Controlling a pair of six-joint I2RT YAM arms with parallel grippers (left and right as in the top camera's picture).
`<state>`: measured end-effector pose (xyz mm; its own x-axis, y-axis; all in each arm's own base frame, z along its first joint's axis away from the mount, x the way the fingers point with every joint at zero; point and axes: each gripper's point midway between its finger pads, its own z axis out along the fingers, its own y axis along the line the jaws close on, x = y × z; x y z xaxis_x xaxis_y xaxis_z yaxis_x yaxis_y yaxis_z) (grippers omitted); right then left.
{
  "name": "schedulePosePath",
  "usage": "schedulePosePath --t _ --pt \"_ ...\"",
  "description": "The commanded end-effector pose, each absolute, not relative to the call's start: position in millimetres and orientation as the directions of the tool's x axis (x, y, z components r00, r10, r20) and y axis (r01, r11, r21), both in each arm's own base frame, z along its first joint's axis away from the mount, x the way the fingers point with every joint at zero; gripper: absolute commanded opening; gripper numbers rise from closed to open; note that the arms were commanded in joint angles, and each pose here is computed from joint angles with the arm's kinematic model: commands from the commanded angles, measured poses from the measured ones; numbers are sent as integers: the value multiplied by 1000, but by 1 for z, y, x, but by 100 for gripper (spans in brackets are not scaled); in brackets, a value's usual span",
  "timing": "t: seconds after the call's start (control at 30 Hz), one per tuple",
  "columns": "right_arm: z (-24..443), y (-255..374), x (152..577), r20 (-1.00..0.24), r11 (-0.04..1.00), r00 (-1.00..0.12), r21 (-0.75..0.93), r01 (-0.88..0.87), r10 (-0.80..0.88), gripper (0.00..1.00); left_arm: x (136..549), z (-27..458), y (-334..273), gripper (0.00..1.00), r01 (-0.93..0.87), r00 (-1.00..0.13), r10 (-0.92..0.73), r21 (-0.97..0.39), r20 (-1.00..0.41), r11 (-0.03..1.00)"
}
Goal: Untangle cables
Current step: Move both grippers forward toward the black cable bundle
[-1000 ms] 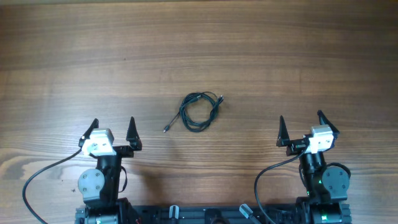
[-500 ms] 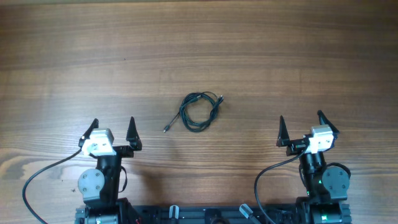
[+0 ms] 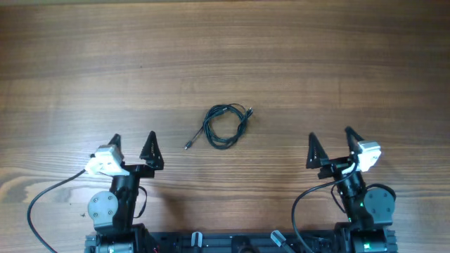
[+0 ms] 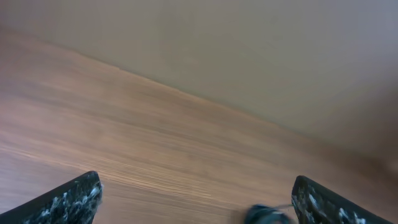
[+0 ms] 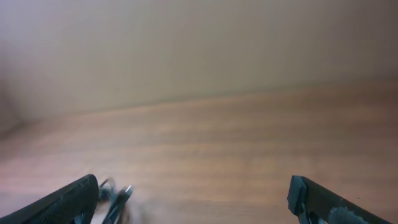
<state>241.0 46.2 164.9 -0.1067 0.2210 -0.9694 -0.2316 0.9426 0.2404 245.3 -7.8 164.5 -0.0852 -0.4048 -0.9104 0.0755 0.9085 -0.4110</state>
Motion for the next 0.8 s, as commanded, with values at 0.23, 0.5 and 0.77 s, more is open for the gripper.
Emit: schedulePosePath --t 0.23,0.5,0.77 --pt "178 80 225 -911 821 -213 411 -396 354 100 230 166 -62 100 339 -256 -479 -542 -840 769" --pt "182 90 220 -902 797 -284 423 -432 325 100 221 166 -80 100 412 -338 -454 -563 -825 717" --pt "238 92 238 -900 838 -392 357 -413 190 100 223 218 -87 100 418 -403 -441 -590 -802 690"
